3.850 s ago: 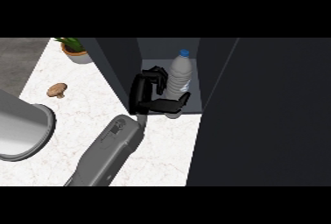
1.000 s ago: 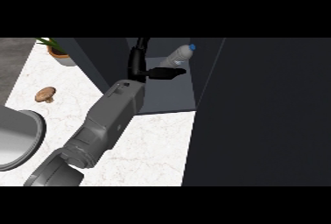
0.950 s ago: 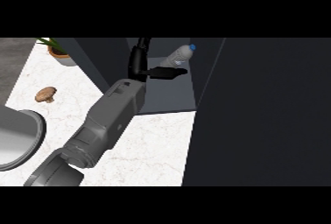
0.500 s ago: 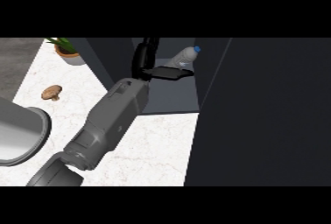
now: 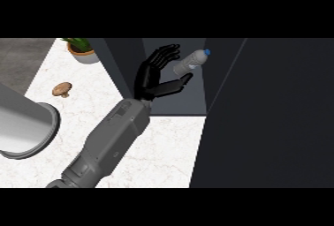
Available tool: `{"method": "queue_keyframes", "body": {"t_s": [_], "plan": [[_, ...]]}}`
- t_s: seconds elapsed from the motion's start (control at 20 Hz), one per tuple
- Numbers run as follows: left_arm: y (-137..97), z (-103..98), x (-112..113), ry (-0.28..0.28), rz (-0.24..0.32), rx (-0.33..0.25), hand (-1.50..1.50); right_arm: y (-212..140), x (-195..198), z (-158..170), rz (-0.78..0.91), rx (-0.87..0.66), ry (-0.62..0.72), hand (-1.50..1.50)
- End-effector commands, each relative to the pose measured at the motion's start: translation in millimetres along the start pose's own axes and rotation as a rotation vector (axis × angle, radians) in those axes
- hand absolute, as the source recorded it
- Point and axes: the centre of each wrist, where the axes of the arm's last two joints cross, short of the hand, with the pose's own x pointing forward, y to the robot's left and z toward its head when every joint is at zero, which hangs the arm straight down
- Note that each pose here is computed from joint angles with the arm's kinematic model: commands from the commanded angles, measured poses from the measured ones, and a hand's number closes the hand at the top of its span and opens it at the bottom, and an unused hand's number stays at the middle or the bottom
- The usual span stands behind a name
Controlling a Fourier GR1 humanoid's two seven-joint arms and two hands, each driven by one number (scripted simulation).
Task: Pick up the bottled water, place it into the cabinet and close the cabinet
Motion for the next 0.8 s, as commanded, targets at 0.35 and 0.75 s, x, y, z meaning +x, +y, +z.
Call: {"method": "queue_keyframes", "body": {"t_s": [0.35, 0.75], "plan": [[17.3, 87.4, 2.7, 0.041, 0.008, 0.004, 1.5, 3.6, 29.4, 7.5, 0.138, 0.233, 0.053, 1.5], [69.4, 145.0, 53.2, -0.009, -0.013, 0.058, 1.5, 28.0, 26.9, 2.0, -0.022, 0.339, 0.131, 1.5]]}}
